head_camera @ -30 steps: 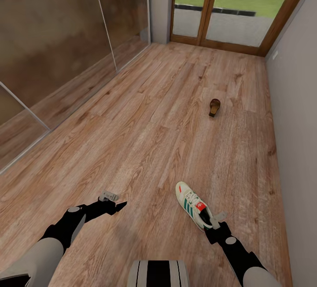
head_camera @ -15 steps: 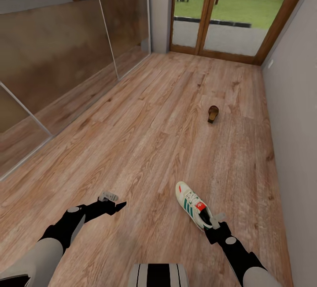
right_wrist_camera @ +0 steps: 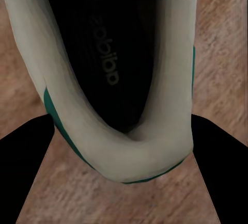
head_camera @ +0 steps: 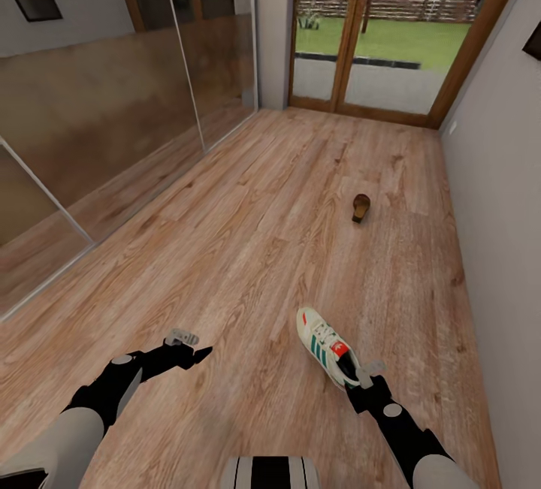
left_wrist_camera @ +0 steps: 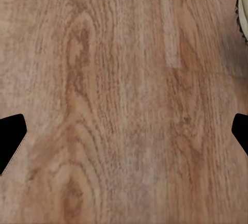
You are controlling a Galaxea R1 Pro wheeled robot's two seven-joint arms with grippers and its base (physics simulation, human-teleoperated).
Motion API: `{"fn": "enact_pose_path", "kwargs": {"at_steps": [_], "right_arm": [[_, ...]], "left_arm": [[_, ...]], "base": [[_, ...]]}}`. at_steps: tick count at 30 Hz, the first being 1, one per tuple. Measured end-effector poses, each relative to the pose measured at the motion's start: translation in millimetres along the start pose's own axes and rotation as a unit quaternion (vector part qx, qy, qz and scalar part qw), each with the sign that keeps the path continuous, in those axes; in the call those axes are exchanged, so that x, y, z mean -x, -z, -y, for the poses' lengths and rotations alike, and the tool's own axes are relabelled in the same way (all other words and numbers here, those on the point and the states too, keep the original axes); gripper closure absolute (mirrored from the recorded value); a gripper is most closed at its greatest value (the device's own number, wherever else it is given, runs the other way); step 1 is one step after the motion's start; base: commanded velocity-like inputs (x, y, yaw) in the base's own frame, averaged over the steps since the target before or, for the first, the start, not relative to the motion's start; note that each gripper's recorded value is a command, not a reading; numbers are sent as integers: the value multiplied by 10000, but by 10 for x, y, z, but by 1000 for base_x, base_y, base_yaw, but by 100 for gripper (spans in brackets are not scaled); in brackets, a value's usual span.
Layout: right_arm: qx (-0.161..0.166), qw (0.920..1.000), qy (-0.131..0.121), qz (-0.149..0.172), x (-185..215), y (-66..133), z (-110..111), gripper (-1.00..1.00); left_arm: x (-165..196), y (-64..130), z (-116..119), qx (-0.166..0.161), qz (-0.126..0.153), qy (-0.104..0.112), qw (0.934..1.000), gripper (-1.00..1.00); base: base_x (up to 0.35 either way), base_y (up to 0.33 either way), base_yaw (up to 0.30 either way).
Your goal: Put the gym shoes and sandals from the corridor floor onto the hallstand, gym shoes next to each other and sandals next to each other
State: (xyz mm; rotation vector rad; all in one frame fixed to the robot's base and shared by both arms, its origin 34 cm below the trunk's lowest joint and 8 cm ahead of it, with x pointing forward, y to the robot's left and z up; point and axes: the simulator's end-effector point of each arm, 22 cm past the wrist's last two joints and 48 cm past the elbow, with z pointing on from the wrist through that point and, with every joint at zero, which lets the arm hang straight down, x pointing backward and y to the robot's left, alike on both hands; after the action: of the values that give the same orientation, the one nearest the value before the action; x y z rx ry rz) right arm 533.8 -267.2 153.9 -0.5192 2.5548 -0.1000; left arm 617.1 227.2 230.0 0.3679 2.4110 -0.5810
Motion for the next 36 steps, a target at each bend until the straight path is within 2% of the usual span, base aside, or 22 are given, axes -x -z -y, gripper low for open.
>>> {"fn": "enact_pose_path", "kwargs": {"at_steps": [11, 25, 30, 36], "right_arm": [[-56, 9997, -15, 222, 236, 107, 50, 100], [-171, 9984, -55, 527, 549, 277, 171, 100], [-216, 9972, -259, 669, 675, 355, 220, 100], [-239, 9949, -486, 851, 854, 486, 281, 100]], "left_arm": [[85, 194, -71, 126, 79, -71, 9999, -100], [-101, 456, -206, 664, 89, 0, 9978, -100], [-176, 571, -223, 817, 183, 183, 9963, -100], [-381, 800, -314, 1142, 226, 593, 9914, -100]], "base": [[0, 0, 0], [0, 0, -17], [0, 0, -60], [0, 0, -65]]}}
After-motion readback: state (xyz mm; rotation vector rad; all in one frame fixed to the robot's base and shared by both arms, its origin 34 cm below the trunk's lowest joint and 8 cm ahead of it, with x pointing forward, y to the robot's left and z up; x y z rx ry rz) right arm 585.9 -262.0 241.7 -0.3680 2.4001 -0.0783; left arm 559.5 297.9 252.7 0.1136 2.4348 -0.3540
